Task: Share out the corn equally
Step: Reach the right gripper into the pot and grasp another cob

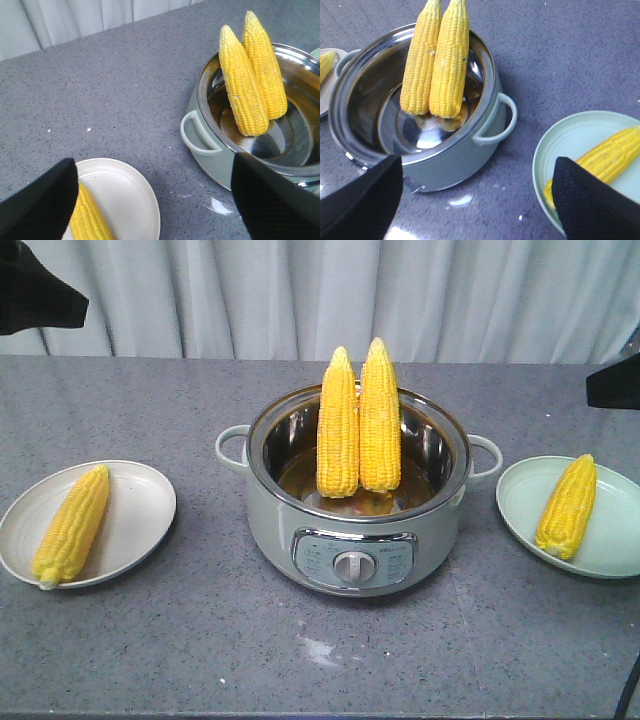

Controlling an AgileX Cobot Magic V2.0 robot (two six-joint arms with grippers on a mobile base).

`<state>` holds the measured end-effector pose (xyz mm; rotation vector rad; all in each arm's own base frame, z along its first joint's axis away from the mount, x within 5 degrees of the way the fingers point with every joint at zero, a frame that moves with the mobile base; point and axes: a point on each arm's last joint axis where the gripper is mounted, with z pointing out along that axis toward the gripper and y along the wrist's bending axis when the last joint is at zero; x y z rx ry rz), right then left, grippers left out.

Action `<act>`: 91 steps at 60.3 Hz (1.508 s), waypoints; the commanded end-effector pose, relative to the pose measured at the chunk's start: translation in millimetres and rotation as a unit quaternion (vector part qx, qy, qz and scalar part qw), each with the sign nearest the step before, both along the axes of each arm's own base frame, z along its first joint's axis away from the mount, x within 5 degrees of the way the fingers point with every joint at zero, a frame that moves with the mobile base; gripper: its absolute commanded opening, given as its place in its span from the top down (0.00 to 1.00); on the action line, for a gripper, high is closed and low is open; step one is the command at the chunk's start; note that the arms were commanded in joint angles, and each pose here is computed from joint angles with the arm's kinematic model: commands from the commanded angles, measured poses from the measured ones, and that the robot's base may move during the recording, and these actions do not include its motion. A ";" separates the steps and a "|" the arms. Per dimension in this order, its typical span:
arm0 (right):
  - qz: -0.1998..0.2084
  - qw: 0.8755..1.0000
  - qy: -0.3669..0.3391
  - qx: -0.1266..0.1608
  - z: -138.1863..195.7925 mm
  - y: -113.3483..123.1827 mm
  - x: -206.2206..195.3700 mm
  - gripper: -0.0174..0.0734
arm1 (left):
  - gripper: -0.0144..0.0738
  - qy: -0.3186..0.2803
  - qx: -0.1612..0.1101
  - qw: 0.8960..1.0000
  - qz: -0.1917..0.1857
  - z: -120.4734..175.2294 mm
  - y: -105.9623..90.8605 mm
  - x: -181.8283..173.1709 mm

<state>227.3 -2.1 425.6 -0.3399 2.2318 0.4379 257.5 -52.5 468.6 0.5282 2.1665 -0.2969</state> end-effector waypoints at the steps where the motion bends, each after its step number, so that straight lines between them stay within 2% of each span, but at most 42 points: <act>1: 0.015 0.998 -0.055 0.005 8.3 10.3 14.4 0.17 | 0.17 -0.055 -0.027 0.998 0.006 16.2 -1.1 -8.8; 9: 0.055 0.994 -0.089 -0.007 5.0 37.1 48.3 0.17 | 0.17 -0.061 -0.029 0.998 0.008 17.7 -0.9 -8.2; 21: 0.095 0.991 -0.096 0.006 -0.8 78.0 110.3 0.17 | 0.17 -0.061 -0.029 0.998 0.008 17.6 -0.9 -8.3; 30: 0.113 0.990 -0.087 0.012 -14.2 97.5 155.4 0.17 | 0.17 -0.059 -0.028 0.998 0.007 17.3 -0.9 -8.4; 45: 0.124 0.991 -0.054 0.016 -46.1 105.7 200.0 0.17 | 0.17 -0.059 -0.028 0.998 0.007 17.3 -1.0 -8.5; 64: 0.120 0.992 -0.038 0.031 -72.6 109.4 219.6 0.18 | 0.17 -0.059 -0.028 0.998 0.007 17.2 -1.0 -8.5; 83: 0.133 0.989 -0.045 0.056 -79.5 114.1 225.6 0.30 | 0.17 -0.059 -0.028 0.998 0.007 17.2 -0.9 -8.5; 91: 0.133 0.988 -0.044 0.058 -81.4 114.5 226.6 0.39 | 0.17 -0.059 -0.028 0.998 0.007 17.2 -0.9 -8.5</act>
